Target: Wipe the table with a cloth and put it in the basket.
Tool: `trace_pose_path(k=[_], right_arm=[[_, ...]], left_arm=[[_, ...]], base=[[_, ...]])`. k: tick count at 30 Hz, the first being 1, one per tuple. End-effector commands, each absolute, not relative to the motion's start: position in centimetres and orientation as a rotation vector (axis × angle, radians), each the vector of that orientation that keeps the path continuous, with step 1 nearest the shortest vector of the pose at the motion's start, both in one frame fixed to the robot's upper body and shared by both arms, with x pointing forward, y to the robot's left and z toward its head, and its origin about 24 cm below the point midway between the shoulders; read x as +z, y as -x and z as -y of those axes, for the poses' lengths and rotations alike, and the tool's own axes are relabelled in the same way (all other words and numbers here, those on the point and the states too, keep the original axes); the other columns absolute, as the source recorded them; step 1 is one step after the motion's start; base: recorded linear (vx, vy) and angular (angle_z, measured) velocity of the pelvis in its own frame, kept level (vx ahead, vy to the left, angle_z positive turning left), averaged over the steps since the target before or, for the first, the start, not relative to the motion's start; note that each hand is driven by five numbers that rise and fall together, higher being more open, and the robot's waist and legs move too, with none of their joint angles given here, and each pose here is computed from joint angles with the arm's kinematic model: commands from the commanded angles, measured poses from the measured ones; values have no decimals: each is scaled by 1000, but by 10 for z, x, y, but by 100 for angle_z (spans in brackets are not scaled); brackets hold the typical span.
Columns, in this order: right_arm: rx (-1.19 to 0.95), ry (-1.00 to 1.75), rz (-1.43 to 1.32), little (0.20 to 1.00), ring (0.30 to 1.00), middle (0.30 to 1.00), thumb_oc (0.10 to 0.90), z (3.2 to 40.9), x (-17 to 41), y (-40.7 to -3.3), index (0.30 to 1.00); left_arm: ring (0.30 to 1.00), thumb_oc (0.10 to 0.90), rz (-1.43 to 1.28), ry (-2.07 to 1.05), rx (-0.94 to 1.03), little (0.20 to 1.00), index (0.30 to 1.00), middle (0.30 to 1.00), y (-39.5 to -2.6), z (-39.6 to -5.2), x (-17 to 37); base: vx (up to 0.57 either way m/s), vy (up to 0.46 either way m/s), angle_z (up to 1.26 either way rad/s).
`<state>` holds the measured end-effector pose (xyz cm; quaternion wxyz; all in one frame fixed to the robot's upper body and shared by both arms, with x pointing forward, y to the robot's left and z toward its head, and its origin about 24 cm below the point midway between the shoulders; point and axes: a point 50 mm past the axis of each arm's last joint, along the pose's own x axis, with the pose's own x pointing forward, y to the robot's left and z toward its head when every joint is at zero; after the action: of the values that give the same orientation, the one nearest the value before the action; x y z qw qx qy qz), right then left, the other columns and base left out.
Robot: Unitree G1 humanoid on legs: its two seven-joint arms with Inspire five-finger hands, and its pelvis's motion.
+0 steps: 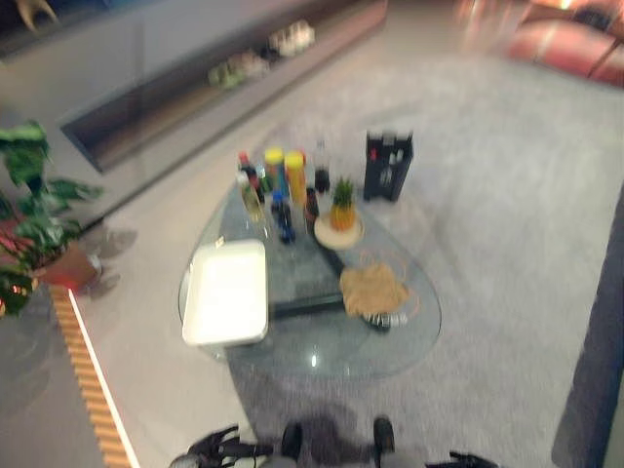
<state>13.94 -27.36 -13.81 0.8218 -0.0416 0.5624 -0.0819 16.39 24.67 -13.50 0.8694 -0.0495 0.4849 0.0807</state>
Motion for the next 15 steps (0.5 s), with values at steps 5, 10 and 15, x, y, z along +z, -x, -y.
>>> trace_pose_path(k=[5, 10, 15], right_arm=[[-245, 101, -1048, 900, 900, 900, 800, 289, -114, -182, 900], [-253, 107, -932, 900, 900, 900, 800, 290, -93, -218, 900], [-271, 86, -839, 900, 900, 900, 800, 286, -80, -238, 900]], left_arm=[[900, 800, -803, 128, 205, 900, 900, 900, -220, -254, -103], [900, 800, -714, 141, 187, 900, 900, 900, -246, -249, -86], [900, 800, -655, 152, 182, 900, 900, 900, -263, -247, -73]], base=[[-159, -9, -5], [-165, -3, -5], [-126, -36, -2]])
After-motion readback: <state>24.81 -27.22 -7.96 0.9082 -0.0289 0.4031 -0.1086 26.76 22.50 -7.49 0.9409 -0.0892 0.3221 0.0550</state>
